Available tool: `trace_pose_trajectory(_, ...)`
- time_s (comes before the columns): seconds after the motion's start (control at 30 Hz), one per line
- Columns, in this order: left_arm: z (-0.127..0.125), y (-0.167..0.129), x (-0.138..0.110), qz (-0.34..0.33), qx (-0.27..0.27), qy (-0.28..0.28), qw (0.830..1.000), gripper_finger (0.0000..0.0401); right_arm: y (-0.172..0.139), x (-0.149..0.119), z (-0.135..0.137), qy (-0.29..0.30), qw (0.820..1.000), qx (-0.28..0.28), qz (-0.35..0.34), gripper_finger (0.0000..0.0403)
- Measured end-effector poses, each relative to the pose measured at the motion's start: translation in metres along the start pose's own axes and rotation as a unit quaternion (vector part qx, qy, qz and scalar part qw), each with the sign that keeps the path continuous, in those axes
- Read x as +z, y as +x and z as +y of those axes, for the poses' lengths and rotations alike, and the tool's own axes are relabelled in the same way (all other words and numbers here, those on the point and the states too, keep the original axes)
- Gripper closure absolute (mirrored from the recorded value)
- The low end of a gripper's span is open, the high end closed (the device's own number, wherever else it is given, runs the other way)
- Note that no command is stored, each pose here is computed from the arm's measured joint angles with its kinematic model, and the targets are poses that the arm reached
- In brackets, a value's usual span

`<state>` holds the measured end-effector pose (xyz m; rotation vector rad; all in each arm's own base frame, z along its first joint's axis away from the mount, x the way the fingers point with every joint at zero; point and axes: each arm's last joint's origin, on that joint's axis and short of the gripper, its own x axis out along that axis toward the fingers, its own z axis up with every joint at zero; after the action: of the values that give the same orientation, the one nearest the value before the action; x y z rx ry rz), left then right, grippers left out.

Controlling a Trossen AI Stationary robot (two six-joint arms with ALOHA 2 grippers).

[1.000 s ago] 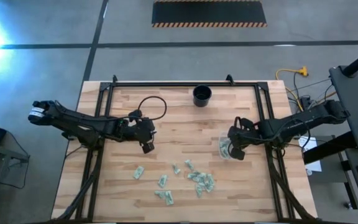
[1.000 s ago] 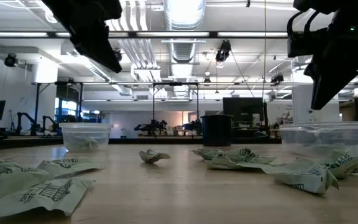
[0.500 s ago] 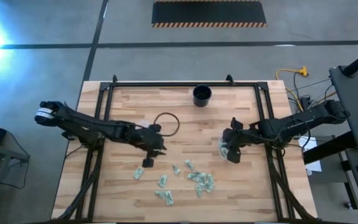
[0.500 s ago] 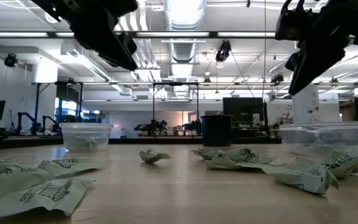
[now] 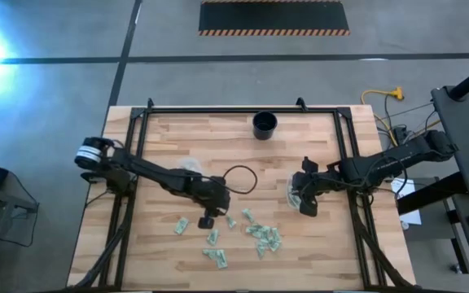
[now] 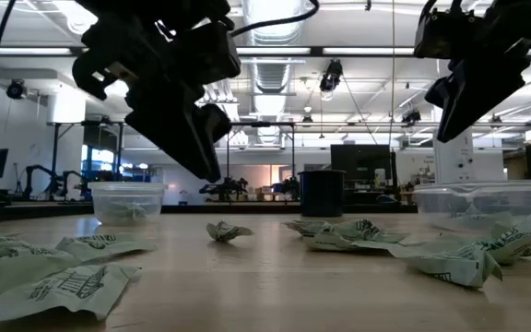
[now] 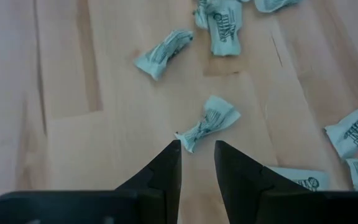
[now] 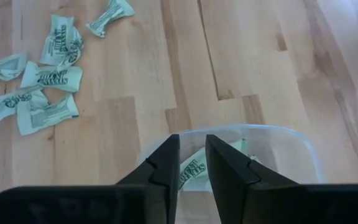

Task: Pick and place items into bin
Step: Put the white sweetener packet into the left transparent bin

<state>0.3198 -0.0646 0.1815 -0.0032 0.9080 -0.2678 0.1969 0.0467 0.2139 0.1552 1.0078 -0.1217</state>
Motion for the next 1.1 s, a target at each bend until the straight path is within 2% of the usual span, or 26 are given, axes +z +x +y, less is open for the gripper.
trace_pose_trajectory(0.33,0.001,0.025,-0.01,0.031,-0.001,-0.001,1.0,0.0321,0.001,-0.001,0.0,-0.001,1.0,0.002,0.004,0.0336)
trace_pose_trajectory(0.77,0.001,0.03,-0.007,0.013,0.012,0.005,1.0,0.0321,0.002,-0.003,0.0,-0.001,1.0,0.001,0.007,0.034)
trace_pose_trajectory(1.1,0.0,0.036,-0.013,0.029,0.013,0.013,0.999,0.0321,0.003,-0.004,-0.001,0.004,1.0,0.001,0.009,0.034)
